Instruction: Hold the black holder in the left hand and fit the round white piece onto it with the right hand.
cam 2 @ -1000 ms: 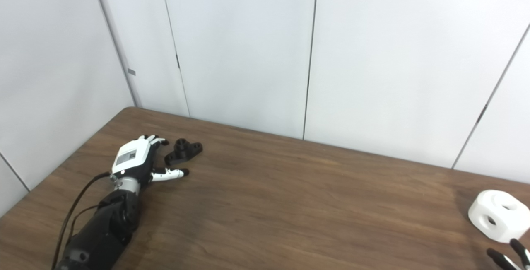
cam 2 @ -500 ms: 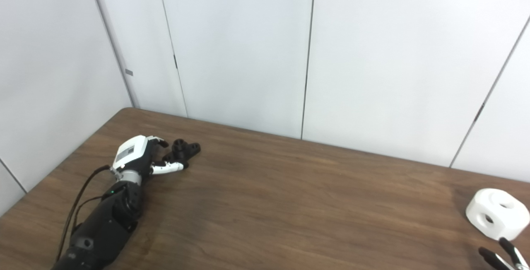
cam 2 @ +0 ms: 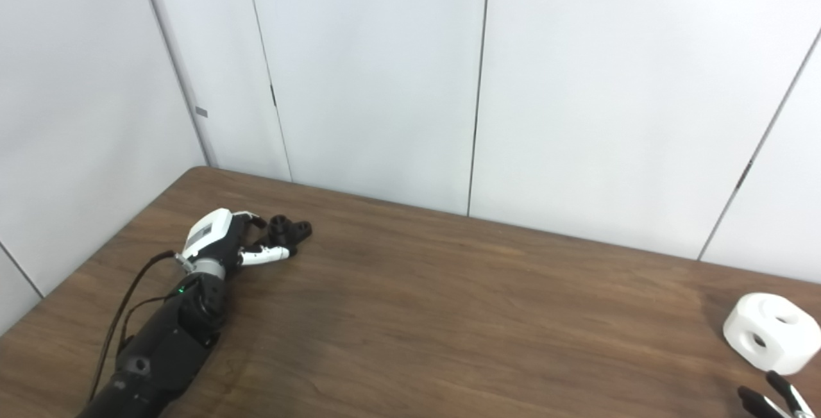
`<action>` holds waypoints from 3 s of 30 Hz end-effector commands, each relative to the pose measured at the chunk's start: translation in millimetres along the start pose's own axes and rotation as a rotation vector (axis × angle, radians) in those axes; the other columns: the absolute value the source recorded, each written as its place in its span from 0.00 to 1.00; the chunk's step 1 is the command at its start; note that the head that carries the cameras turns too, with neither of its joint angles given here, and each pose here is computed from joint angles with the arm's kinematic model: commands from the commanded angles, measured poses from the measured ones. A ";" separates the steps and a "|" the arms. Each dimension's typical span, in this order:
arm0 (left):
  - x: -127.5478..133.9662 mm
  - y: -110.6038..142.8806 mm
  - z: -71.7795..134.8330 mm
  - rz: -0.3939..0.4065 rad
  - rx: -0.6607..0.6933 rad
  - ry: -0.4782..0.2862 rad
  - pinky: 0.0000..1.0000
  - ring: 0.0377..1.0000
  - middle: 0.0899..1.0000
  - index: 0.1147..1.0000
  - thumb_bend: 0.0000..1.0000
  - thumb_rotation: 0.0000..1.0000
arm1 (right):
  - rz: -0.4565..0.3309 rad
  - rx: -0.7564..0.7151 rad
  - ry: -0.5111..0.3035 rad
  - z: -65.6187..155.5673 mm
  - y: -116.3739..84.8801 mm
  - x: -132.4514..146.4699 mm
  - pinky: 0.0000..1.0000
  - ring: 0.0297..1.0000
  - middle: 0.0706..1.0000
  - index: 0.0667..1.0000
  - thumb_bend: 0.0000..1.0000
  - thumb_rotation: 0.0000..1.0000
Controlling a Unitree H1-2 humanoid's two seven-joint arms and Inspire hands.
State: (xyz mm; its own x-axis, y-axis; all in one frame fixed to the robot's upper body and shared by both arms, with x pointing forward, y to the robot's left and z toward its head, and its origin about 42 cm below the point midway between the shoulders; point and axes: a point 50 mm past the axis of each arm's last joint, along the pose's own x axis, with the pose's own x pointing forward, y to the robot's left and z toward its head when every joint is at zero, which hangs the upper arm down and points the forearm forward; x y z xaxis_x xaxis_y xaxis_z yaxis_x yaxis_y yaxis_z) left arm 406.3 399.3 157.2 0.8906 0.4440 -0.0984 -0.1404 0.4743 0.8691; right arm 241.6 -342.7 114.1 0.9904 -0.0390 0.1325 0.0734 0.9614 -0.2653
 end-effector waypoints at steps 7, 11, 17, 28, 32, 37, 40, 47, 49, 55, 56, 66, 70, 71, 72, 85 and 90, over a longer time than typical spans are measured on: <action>4.8 8.9 13.2 0.012 -0.067 -0.067 0.93 0.97 0.91 0.72 0.82 0.31 | -0.010 0.029 0.061 -12.9 13.1 -17.6 0.93 0.85 0.81 0.91 0.52 1.00; 3.9 4.3 12.2 0.005 -0.042 -0.068 0.94 0.98 0.91 0.71 0.82 0.29 | -0.012 0.032 0.063 -10.3 14.1 -18.5 0.94 0.85 0.81 0.91 0.54 1.00; 2.4 -5.6 4.1 -0.003 0.042 -0.136 0.97 0.95 0.85 0.66 0.83 0.24 | -0.016 0.029 0.059 -9.7 14.9 -19.0 0.94 0.84 0.80 0.90 0.52 1.00; -3.7 -18.5 1.0 -0.039 0.008 -0.121 0.95 0.95 0.85 0.56 0.79 0.13 | 0.003 0.091 0.056 -9.7 14.4 -18.7 1.00 0.88 0.83 0.92 0.52 1.00; -4.9 -20.9 1.3 -0.040 -0.002 -0.128 0.94 0.95 0.85 0.43 0.54 0.07 | -0.005 0.106 0.071 -14.1 12.2 -19.4 1.00 0.89 0.85 0.93 0.54 1.00; -4.9 -23.8 0.5 -0.023 -0.028 -0.118 0.88 0.93 0.81 0.42 0.52 0.04 | -0.018 0.112 0.089 -19.1 10.3 -19.9 1.00 0.90 0.86 0.94 0.55 1.00; -5.3 -25.1 -0.6 -0.021 -0.036 -0.120 0.85 0.91 0.80 0.42 0.52 0.04 | -0.021 0.114 0.093 -20.6 9.2 -20.1 1.00 0.90 0.86 0.94 0.57 1.00; -7.0 -25.1 -2.0 -0.018 -0.038 -0.135 0.82 0.89 0.77 0.42 0.52 0.04 | -0.022 0.106 0.091 -20.7 9.2 -19.2 1.00 0.89 0.85 0.93 0.57 1.00; -8.2 -25.0 -1.7 -0.016 -0.045 -0.144 0.81 0.89 0.77 0.42 0.52 0.04 | -0.022 0.099 0.087 -20.5 9.6 -18.7 1.00 0.89 0.85 0.93 0.56 1.00; -17.5 -37.6 14.8 -0.054 -0.100 -0.201 0.80 0.87 0.77 0.42 0.52 0.05 | -0.023 0.093 0.092 -21.1 16.0 -15.9 1.00 0.88 0.83 0.92 0.56 1.00; -21.1 -41.5 19.8 -0.068 -0.104 -0.215 0.81 0.89 0.78 0.42 0.52 0.05 | -0.023 0.094 0.092 -20.7 17.1 -15.7 1.00 0.88 0.83 0.92 0.56 1.00; -65.5 -77.0 60.8 -0.223 -0.155 -0.393 0.85 0.88 0.80 0.42 0.51 0.05 | -0.015 0.093 0.080 -17.2 26.7 -15.6 0.92 0.86 0.81 0.90 0.60 1.00; -90.2 -77.7 80.0 -0.248 -0.163 -0.468 0.86 0.88 0.81 0.42 0.51 0.05 | -0.005 0.078 0.076 -16.4 29.9 -16.3 0.84 0.83 0.80 0.89 0.58 1.00; -96.5 -77.6 84.7 -0.249 -0.161 -0.489 0.93 0.88 0.80 0.42 0.51 0.05 | -0.004 0.076 0.077 -16.2 31.0 -16.3 0.86 0.83 0.80 0.89 0.58 1.00; -104.1 -77.3 89.8 -0.254 -0.162 -0.511 0.97 0.88 0.79 0.42 0.51 0.05 | -0.004 0.074 0.075 -15.9 32.2 -16.5 0.90 0.83 0.80 0.89 0.58 1.00; -181.1 -82.7 108.7 -0.456 -0.137 -0.697 0.85 0.93 0.82 0.42 0.51 0.05 | 0.010 0.042 0.049 1.7 49.5 -23.6 0.93 0.84 0.80 0.90 0.64 1.00; -196.3 -85.3 107.1 -0.495 -0.066 -0.754 0.87 0.92 0.82 0.42 0.51 0.05 | 0.007 0.043 0.048 11.2 56.0 -24.2 0.93 0.83 0.80 0.91 0.63 1.00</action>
State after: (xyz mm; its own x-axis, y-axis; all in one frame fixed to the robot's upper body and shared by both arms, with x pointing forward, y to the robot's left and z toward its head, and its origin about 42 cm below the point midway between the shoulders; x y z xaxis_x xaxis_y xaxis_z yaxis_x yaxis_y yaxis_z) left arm 294.4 190.3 153.6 0.9158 -0.3954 -0.0707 0.3034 0.5657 0.7668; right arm 227.8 -291.9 114.7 0.9933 -0.0276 0.1118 0.0548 0.9671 -0.2486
